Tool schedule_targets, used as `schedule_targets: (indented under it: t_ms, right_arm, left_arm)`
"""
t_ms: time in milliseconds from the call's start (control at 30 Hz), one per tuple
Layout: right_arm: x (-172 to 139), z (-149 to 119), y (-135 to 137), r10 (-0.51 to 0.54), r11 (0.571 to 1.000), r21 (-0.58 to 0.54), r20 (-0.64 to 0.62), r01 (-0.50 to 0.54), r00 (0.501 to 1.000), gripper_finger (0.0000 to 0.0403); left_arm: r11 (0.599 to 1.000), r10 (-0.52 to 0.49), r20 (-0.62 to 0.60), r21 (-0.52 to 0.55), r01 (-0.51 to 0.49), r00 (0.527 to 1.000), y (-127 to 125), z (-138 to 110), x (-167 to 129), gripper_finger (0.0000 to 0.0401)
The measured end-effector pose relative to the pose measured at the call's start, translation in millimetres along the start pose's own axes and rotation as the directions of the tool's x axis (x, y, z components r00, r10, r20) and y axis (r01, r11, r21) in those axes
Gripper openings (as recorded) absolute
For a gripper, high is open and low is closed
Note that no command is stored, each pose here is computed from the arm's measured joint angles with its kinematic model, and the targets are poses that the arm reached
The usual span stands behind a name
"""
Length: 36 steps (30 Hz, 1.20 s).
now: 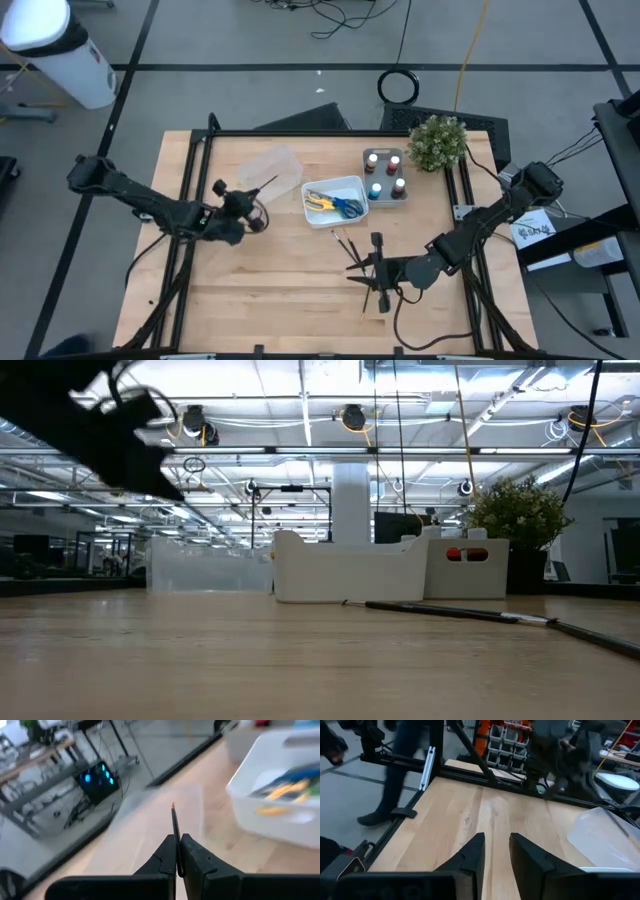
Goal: Pick & Place Paint Supplies
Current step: Put the bottom left gold paint brush in the transparent bin, then put the bottom gold paint brush in the transparent bin
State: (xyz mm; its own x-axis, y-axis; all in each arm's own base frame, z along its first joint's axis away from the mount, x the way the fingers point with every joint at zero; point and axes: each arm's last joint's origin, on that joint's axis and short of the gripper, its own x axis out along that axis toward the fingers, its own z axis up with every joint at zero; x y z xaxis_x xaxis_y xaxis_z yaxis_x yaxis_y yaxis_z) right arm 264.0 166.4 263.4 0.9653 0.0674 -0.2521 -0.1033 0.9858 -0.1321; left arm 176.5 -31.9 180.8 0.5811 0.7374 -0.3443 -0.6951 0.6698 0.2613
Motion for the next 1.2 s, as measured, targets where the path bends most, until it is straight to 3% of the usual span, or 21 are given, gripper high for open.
schedule_targets:
  t_ms: [167,600,733,867,1000,1067,1200]
  right_arm:
    - [0.3,0.1,-0.6,-0.003,1.0,-0.002,0.0,0.003,1.0,0.0077]
    - [0.7,0.0,-1.3,-0.005,1.0,0.003,-0.001,0.005,1.0,0.0082]
    - [0.7,0.0,-1.2,-0.002,1.0,0.029,-0.001,0.002,1.0,0.008]
    - [0.4,-0.1,2.7,0.135,0.99,0.035,-0.002,-0.135,0.991,0.0078]
    - [4.5,-2.0,10.8,0.302,0.951,0.063,0.015,-0.302,0.953,0.0078]
    - [8.9,-5.5,17.1,0.34,0.938,0.061,0.024,-0.341,0.94,0.0078]
    - [20.5,-19.6,25.0,0.319,0.946,0.058,-0.016,-0.318,0.948,0.0077]
  left_arm:
    - [0.999,-0.028,0.019,0.022,0.028,0.999,7.1,-15.0,21.5,0.0018]
    - [0.993,-0.034,0.087,-0.108,0.043,0.996,10.4,-16.3,29.7,0.0161]
    - [0.979,-0.087,0.136,-0.171,0.11,0.987,8.2,-9.4,25.0,0.0191]
    - [0.947,-0.218,0.23,-0.186,0.262,0.949,3.3,3.2,17.2,0.0206]
    - [0.893,-0.335,0.313,-0.194,0.405,0.889,-0.7,12.5,9.7,0.0209]
    - [0.881,-0.366,0.326,-0.179,0.438,0.871,-2.1,13.6,7.8,0.0209]
    - [0.877,-0.384,0.323,-0.165,0.451,0.865,-3.1,13.0,7.0,0.0209]
